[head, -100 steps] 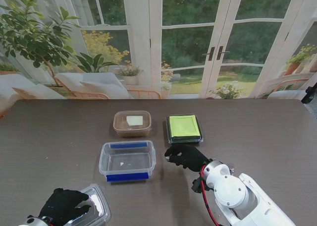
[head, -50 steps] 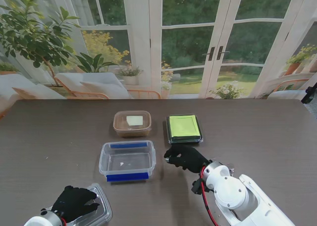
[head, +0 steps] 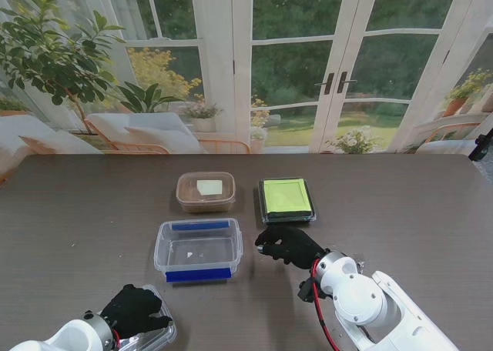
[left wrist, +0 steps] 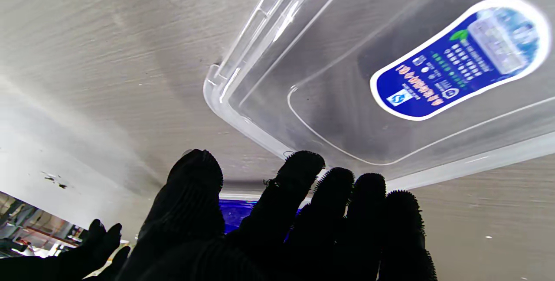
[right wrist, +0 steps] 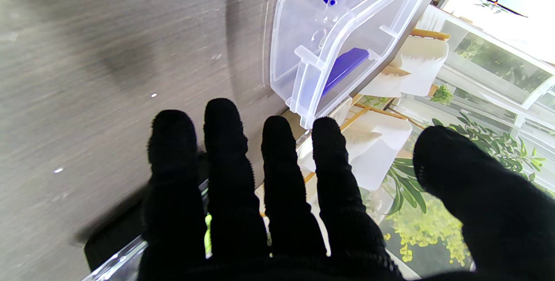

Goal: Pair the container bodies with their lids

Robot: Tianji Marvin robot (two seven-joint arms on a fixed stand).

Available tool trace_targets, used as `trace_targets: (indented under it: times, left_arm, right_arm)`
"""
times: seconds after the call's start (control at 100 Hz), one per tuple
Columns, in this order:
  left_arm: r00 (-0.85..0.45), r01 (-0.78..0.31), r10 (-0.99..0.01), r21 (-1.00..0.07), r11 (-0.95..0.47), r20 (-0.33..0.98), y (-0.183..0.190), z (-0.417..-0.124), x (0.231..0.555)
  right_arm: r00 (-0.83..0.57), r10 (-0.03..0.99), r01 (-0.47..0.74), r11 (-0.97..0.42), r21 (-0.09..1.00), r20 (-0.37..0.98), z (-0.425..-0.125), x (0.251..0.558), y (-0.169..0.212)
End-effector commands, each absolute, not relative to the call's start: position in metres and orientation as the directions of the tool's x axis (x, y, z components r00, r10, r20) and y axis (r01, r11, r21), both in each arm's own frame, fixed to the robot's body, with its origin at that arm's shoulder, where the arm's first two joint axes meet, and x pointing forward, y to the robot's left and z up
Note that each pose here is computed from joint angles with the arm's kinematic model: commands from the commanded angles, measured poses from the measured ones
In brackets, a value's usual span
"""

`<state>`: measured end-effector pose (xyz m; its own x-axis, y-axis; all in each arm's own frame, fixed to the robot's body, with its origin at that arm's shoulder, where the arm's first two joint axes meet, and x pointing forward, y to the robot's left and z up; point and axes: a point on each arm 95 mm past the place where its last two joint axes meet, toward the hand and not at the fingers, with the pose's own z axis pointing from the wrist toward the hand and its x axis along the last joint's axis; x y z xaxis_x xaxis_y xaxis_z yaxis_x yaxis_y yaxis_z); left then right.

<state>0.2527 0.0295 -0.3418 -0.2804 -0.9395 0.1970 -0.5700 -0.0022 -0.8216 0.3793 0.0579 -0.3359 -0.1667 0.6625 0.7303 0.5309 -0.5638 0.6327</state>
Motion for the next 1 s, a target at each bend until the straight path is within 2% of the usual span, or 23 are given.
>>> trace_targets:
  times: [0.0,0.25,0.55,0.99]
  left_arm:
    - [-0.27,-0.649,-0.935,-0.76,0.0,0.231,0.026,-0.366,0.241]
    - [-0.291,-0.67,-0.921,-0.742,0.003,0.26,0.018,-0.366,0.246]
    - [-0.308,-0.641,-0.916,-0.767,-0.001,0.259,0.017,-0.357,0.249]
    - [-0.297,-0.457,-0.921,-0.885,-0.094,0.251,0.037,-0.326,0.249]
  right_arm:
    - [-0.172,0.657,0.548,-0.556,0.625,0.734,-0.337,0.375,0.061]
    - [-0.175,0.653,0.555,-0.552,0.622,0.737,-0.337,0.374,0.062]
    - [-0.186,0.644,0.564,-0.548,0.618,0.742,-0.337,0.37,0.065]
    - [-0.242,0.618,0.574,-0.53,0.624,0.748,-0.334,0.354,0.074]
